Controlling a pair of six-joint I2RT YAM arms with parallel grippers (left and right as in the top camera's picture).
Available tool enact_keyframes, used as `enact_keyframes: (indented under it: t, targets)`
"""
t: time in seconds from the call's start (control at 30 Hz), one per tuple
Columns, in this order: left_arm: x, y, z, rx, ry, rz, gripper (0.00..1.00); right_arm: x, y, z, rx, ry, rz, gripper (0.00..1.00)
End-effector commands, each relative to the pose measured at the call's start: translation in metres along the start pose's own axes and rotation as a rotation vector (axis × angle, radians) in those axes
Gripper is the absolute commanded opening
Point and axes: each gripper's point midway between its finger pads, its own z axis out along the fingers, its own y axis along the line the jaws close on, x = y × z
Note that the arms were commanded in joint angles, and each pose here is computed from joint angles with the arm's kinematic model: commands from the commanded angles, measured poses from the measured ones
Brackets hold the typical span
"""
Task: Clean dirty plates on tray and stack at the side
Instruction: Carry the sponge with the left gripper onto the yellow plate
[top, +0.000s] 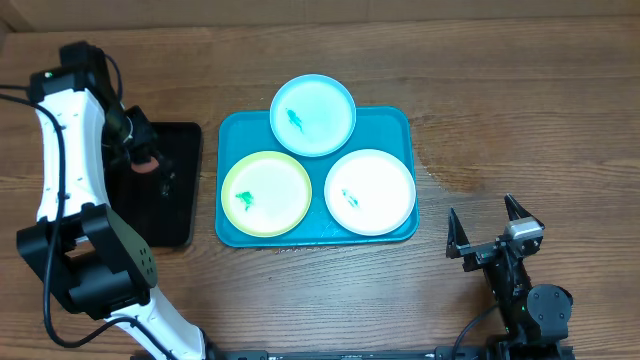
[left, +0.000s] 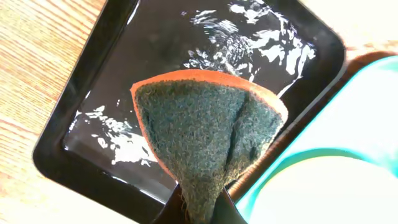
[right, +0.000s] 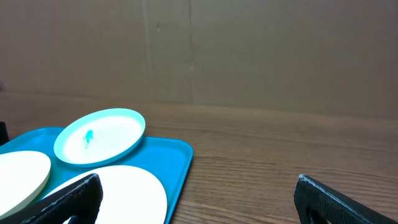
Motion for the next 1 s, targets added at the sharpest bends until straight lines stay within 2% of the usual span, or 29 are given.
enact_keyframes:
  t: [0.0,0.2,0.33,0.53,0.63,0.8,0.9,0.97]
  targets:
    - [0.003,-0.008,0.003,0.025,0.013,0.024,0.04,0.002,-0.002,0.000,0.011,-0.003,0.006,1.00]
    - [0.013,0.004,0.053,-0.029,0.027,-0.068,0.04,0.002,-0.002,0.000,0.011,-0.003,0.006,1.00]
    - [0.022,0.007,0.065,-0.037,0.054,-0.052,0.04,0.002,-0.002,0.000,0.011,-0.003,0.006,1.00]
    - [0.019,0.009,0.009,-0.038,0.064,-0.049,0.04,0.002,-0.002,0.000,0.011,-0.003,0.006,1.00]
    - [0.019,0.001,-0.026,0.011,0.031,-0.028,0.04,0.002,-0.002,0.000,0.011,-0.003,0.006,1.00]
    - [0.043,-0.044,-0.052,0.222,0.043,0.155,0.04,0.002,-0.002,0.000,0.011,-0.003,0.006,1.00]
    - [0.072,-0.079,-0.047,0.335,0.113,0.346,0.04,0.002,-0.002,0.000,0.011,-0.003,0.006,1.00]
    - [0.091,-0.098,-0.036,0.368,0.159,0.404,0.04,0.002,-0.002,0.000,0.011,-0.003,0.006,1.00]
